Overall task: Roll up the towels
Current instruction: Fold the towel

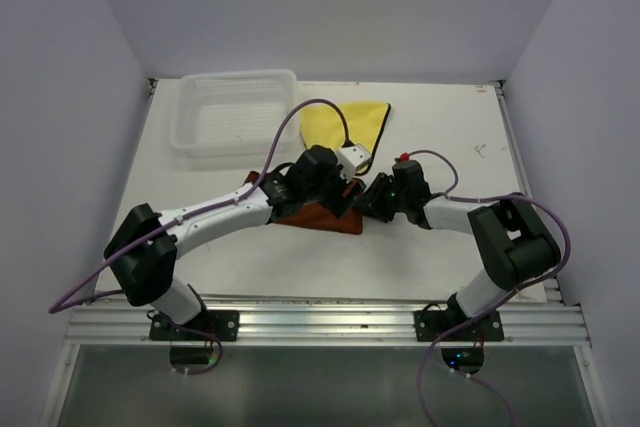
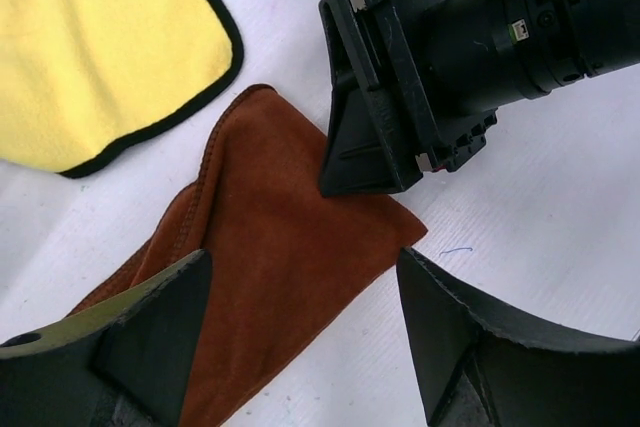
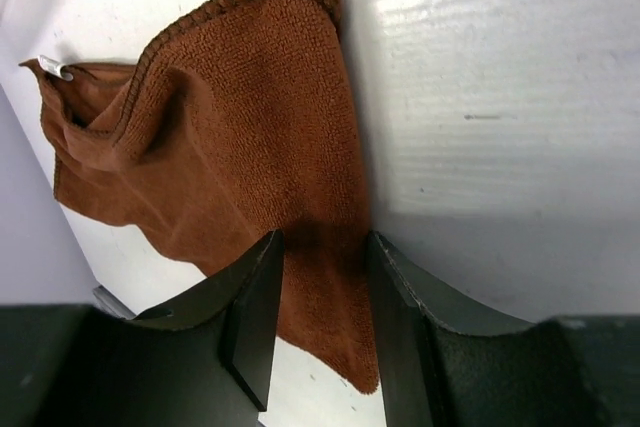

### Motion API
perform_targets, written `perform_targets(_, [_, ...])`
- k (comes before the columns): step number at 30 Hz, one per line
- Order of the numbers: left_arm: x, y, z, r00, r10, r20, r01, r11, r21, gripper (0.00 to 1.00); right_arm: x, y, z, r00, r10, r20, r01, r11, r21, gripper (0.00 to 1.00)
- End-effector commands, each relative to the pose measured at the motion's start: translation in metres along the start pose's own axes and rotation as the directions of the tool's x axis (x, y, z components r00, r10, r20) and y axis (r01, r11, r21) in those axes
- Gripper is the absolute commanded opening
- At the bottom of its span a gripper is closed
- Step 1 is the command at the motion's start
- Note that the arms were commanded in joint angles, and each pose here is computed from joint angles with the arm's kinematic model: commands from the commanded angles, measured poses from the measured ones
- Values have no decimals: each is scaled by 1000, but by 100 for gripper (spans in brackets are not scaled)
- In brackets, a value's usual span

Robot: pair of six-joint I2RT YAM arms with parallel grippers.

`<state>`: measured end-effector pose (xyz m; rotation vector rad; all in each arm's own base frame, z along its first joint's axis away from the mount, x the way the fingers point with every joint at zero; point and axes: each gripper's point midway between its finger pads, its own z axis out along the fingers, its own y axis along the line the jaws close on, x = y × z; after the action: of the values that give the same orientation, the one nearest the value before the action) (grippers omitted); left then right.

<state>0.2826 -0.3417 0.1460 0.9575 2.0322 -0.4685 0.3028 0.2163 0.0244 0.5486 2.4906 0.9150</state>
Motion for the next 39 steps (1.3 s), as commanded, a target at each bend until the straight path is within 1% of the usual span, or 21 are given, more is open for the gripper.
perform_targets(1, [-41, 9, -25, 991, -13, 132, 22, 998, -62, 78, 3, -15, 10, 1000, 0, -17, 1, 998, 57, 41])
perform_targets(3, [-46, 16, -33, 991, -10, 132, 24, 995, -98, 78, 5, -18, 11, 1000, 1, -25, 1, 998, 65, 36])
perform_targets(5, [-50, 21, -43, 990, -6, 144, 24, 992, -124, 79, 6, -20, 12, 1000, -4, -28, 6, 998, 67, 21])
perform_targets(7, [-50, 26, -52, 990, 0, 143, 22, 989, -149, 79, 8, -20, 10, 999, -11, -34, 13, 997, 72, 11])
perform_targets(8, [-46, 29, -55, 991, 2, 136, 22, 985, -171, 79, 6, -17, 7, 999, -25, -30, 27, 997, 66, 2])
perform_targets(9, [-44, 31, -58, 991, 5, 133, 20, 983, -180, 79, 3, -14, 4, 999, -32, -20, 33, 998, 61, 0])
perform_targets(10, [-45, 33, -64, 989, 6, 147, 22, 982, -189, 79, 2, -12, 1, 999, -40, -18, 41, 997, 66, 0])
perform_targets(12, [-35, 35, -65, 991, 5, 133, 21, 980, -197, 79, -9, -1, -11, 997, -74, 22, 73, 996, 59, 0])
perform_targets(15, [-25, 33, -66, 993, -3, 121, 26, 982, -185, 79, -19, 10, -27, 993, -108, 46, 105, 992, 74, 0])
perform_targets(19, [-18, 26, -66, 990, -22, 138, 43, 988, -150, 79, -35, 35, -54, 985, -144, 93, 138, 988, 63, 0])
perform_targets(23, [-14, 13, -65, 988, -51, 147, 64, 994, -84, 79, -39, 46, -71, 982, -155, 108, 149, 987, 62, 0])
perform_targets(24, [-18, 7, -65, 982, -63, 176, 74, 996, -58, 80, -40, 48, -74, 982, -154, 113, 148, 987, 58, 0])
perform_targets(26, [-15, -2, -63, 979, -71, 190, 77, 997, -23, 81, -38, 49, -77, 982, -152, 110, 147, 988, 53, 0])
perform_targets(28, [-22, -15, -64, 970, -64, 233, 65, 998, 0, 82, -37, 48, -77, 983, -149, 105, 144, 988, 52, 0])
perform_targets(29, [-18, -19, -63, 970, -53, 237, 57, 998, -10, 85, -36, 47, -77, 985, -143, 101, 138, 989, 55, 0])
perform_targets(30, [-27, -34, -65, 958, -23, 285, 22, 1000, 9, 87, -34, 46, -76, 985, -142, 96, 137, 989, 56, 0])
perform_targets(31, [-27, -41, -65, 955, -4, 297, 2, 1000, 7, 89, -34, 45, -76, 986, -140, 94, 136, 989, 57, 0])
perform_targets(32, [-22, -53, -65, 955, 29, 296, -30, 1000, -1, 94, -32, 45, -75, 987, -137, 90, 132, 990, 55, 0])
perform_targets(34, [-20, -62, -61, 947, 88, 310, -85, 996, -26, 100, -32, 46, -75, 988, -130, 88, 126, 991, 48, 0])
perform_targets(37, [-2, -71, -49, 942, 181, 281, -165, 983, -82, 100, -31, 49, -75, 990, -116, 85, 113, 993, 35, 0])
perform_targets(39, [1, -71, -46, 935, 213, 282, -181, 974, -136, 100, -30, 52, -77, 991, -106, 82, 104, 994, 27, 0])
